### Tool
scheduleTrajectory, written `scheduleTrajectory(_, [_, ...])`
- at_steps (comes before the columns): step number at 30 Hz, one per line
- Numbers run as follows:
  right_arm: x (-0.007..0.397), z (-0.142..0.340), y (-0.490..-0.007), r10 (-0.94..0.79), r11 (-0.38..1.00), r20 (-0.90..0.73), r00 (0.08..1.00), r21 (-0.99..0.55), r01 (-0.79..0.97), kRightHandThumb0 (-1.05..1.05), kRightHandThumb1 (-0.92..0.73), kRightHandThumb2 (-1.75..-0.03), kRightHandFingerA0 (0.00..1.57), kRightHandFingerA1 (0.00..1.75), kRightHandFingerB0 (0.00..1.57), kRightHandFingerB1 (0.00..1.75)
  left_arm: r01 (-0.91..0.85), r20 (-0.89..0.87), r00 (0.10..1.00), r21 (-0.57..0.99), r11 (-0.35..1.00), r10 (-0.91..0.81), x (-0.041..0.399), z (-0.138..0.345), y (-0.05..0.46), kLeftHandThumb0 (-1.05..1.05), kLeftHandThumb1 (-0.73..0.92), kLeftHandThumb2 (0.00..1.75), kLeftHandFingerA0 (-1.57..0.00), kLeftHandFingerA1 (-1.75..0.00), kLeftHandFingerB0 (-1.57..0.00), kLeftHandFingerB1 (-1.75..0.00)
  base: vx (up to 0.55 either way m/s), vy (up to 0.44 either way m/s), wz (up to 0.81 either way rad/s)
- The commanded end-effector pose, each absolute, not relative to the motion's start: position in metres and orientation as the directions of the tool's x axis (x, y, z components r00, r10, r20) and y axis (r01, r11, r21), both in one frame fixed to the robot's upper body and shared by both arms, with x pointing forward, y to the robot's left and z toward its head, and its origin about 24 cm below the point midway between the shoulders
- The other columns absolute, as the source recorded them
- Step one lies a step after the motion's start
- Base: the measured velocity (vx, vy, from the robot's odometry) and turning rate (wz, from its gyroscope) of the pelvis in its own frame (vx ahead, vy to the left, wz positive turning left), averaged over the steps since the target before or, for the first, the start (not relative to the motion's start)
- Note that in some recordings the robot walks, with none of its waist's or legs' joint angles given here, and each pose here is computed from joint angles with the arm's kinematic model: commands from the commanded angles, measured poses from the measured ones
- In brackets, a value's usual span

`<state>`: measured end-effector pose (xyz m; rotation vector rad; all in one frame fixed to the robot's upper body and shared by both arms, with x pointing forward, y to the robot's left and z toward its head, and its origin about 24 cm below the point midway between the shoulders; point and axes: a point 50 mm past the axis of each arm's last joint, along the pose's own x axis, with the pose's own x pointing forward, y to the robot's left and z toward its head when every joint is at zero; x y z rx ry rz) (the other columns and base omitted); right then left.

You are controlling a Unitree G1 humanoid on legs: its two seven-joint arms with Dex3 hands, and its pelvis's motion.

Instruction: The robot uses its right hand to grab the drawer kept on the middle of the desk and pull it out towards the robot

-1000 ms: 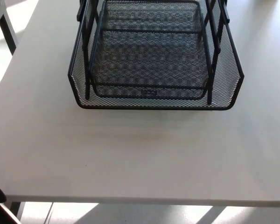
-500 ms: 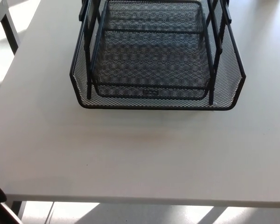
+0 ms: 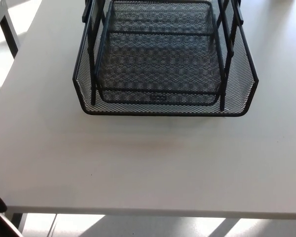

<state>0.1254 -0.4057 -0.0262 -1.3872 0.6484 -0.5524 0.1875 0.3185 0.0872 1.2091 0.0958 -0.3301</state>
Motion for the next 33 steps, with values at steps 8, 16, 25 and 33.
scheduleTrajectory(8, [0.1256,-0.0365,-0.4042,-0.683,0.344,-0.338,0.648,-0.931,-0.123,-0.69,-0.56,-0.57,0.15,0.52,0.16,0.32,0.307,-0.257,0.946,0.907,0.289,-0.199,0.1878,0.0882,0.3199,-0.30,0.55,0.57,-0.79,-0.84,-0.81,-0.58,0.00,0.000,0.00])
scheduleTrajectory(16, [0.1262,-0.0382,-0.4051,-0.673,0.366,-0.386,0.631,-0.915,-0.169,-0.67,-0.56,-0.57,0.15,0.48,0.16,0.30,0.308,-0.255,0.945,0.905,0.294,-0.204,0.1859,0.0852,0.3199,-0.29,0.56,0.57,-0.78,-0.83,-0.81,-0.57,0.00,0.000,0.00])
scheduleTrajectory(25, [0.1326,-0.0356,-0.4060,-0.652,0.428,-0.413,0.636,-0.893,-0.140,-0.65,-0.54,-0.57,0.11,0.54,0.16,0.30,0.305,-0.252,0.946,0.903,0.301,-0.202,0.1853,0.0844,0.3198,-0.29,0.56,0.56,-0.80,-0.87,-0.81,-0.59,0.00,0.000,0.00])
scheduleTrajectory(33, [0.1305,-0.0341,-0.4033,-0.649,0.382,-0.390,0.653,-0.910,-0.163,-0.70,-0.57,-0.58,0.12,0.54,0.15,0.32,0.301,-0.247,0.948,0.903,0.307,-0.201,0.1852,0.0843,0.3193,-0.31,0.56,0.57,-0.81,-0.88,-0.81,-0.58,0.00,0.000,0.00])
